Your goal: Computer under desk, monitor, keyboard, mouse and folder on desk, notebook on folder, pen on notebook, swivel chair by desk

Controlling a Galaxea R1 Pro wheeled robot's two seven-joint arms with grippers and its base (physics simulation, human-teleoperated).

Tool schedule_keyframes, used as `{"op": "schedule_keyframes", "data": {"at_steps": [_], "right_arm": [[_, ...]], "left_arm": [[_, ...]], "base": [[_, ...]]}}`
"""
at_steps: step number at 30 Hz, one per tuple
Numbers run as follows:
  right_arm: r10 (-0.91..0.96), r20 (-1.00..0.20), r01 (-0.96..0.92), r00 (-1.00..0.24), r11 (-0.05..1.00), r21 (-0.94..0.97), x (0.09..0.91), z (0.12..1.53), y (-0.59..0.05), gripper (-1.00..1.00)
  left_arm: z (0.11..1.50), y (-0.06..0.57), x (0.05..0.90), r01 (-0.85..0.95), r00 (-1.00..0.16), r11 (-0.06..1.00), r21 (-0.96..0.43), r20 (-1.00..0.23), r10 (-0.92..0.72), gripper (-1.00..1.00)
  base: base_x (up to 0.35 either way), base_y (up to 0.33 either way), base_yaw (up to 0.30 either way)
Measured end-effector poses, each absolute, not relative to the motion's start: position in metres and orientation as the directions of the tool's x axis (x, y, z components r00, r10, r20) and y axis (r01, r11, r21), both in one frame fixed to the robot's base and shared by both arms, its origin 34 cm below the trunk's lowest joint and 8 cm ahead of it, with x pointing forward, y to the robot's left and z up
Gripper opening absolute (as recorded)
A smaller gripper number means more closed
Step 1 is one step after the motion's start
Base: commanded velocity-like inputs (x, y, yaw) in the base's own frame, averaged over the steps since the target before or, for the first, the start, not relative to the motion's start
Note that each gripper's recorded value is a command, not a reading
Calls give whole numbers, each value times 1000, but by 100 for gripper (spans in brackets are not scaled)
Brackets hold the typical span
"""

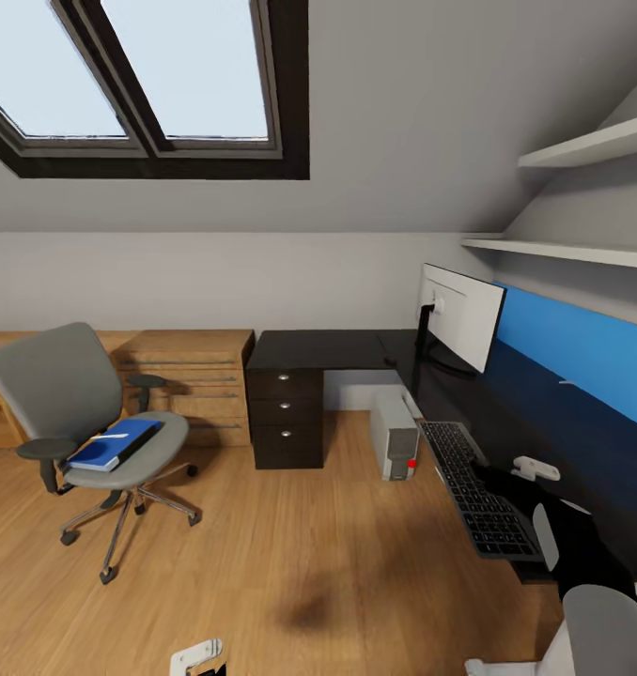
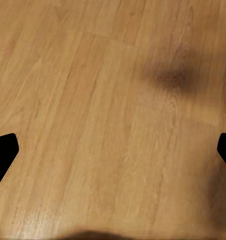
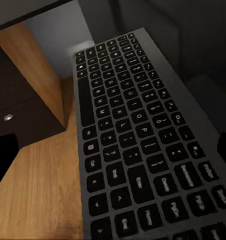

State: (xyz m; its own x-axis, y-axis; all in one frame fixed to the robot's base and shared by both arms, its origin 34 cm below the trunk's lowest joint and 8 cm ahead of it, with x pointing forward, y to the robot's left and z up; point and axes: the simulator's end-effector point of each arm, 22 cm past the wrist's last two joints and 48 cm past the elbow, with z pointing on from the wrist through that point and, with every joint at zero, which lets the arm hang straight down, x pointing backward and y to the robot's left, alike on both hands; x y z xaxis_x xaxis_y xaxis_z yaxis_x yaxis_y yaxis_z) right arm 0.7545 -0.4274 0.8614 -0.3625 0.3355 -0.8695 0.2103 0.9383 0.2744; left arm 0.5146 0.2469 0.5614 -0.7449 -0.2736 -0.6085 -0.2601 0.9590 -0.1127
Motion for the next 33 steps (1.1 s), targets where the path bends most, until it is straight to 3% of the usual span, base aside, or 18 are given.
{"op": "schedule_keyframes", "data": {"at_steps": [9, 33], "right_arm": [[341, -868, 200, -361, 937, 285, 757, 860, -416, 100], [328, -886, 186, -328, 942, 280, 761, 866, -409, 100]], "left_arm": [[562, 247, 515, -260, -745, 959, -113, -609, -274, 100], [562, 247, 515, -260, -744, 959, -113, -609, -274, 100]], "base": [[-146, 131, 0], [-9, 8, 0]]}}
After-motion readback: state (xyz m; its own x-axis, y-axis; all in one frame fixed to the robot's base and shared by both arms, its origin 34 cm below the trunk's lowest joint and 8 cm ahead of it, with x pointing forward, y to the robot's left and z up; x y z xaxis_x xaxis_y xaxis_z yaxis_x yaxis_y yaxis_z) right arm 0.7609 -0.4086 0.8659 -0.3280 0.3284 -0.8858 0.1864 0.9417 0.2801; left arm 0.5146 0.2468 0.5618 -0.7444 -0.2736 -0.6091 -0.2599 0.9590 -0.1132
